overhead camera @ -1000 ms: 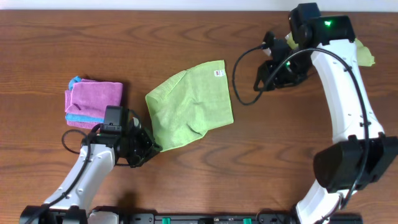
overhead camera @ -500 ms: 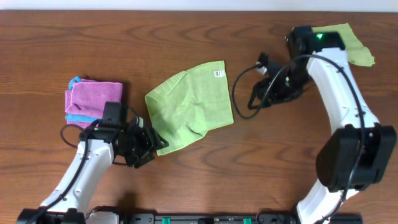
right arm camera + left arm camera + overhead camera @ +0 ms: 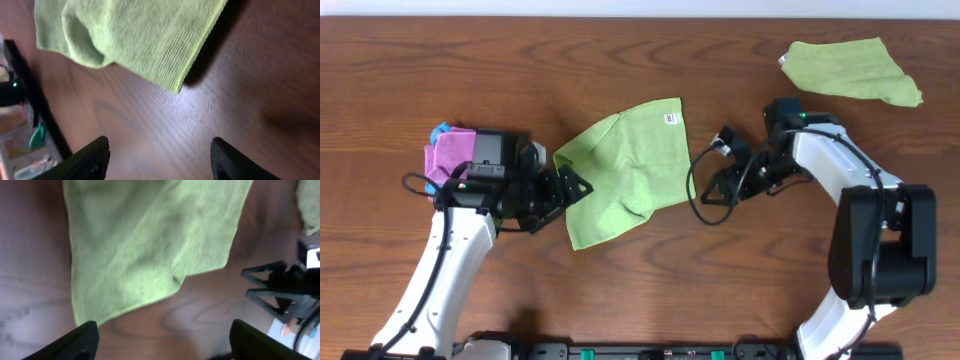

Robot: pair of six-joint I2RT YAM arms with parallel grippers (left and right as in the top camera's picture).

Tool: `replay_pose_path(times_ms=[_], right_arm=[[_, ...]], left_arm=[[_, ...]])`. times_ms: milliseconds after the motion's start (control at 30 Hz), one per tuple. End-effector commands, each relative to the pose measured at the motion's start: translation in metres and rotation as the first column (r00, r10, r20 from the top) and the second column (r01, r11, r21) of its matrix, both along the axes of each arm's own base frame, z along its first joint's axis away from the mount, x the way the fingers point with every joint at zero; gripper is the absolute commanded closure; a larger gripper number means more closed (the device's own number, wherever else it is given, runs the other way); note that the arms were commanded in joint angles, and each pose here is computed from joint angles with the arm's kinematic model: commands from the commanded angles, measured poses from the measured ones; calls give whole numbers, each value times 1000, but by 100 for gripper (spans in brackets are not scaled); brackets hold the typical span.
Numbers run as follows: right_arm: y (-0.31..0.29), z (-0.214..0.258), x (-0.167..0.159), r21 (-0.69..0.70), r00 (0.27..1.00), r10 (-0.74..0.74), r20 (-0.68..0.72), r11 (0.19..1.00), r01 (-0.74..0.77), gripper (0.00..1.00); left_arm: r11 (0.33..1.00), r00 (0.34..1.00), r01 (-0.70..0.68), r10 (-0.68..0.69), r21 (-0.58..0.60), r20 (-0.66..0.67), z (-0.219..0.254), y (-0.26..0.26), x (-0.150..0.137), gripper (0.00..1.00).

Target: Fold the cloth

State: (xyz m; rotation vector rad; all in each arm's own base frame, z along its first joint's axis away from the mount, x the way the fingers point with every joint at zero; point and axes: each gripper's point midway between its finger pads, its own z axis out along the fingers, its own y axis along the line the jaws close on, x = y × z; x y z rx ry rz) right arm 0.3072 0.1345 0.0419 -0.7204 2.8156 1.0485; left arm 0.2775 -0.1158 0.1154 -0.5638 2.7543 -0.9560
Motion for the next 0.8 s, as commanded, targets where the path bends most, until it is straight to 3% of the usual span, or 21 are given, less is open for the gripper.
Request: replay_pose_path(times_ms=[0,333,767], right_arm=[[17,4,-1,70,1000,-8,7,998,8,35],[40,-5,26,34,992,-20,123,999,16,37],[38,-43,17,-10,999,-16,29,1000,16,41]], left_arm=[[1000,998,-27,26,16,56,8,5,16,12],[995,990,-89,93,-46,107,13,0,44,5],[995,991,-79,85,-61,107,14,-3,43,4]])
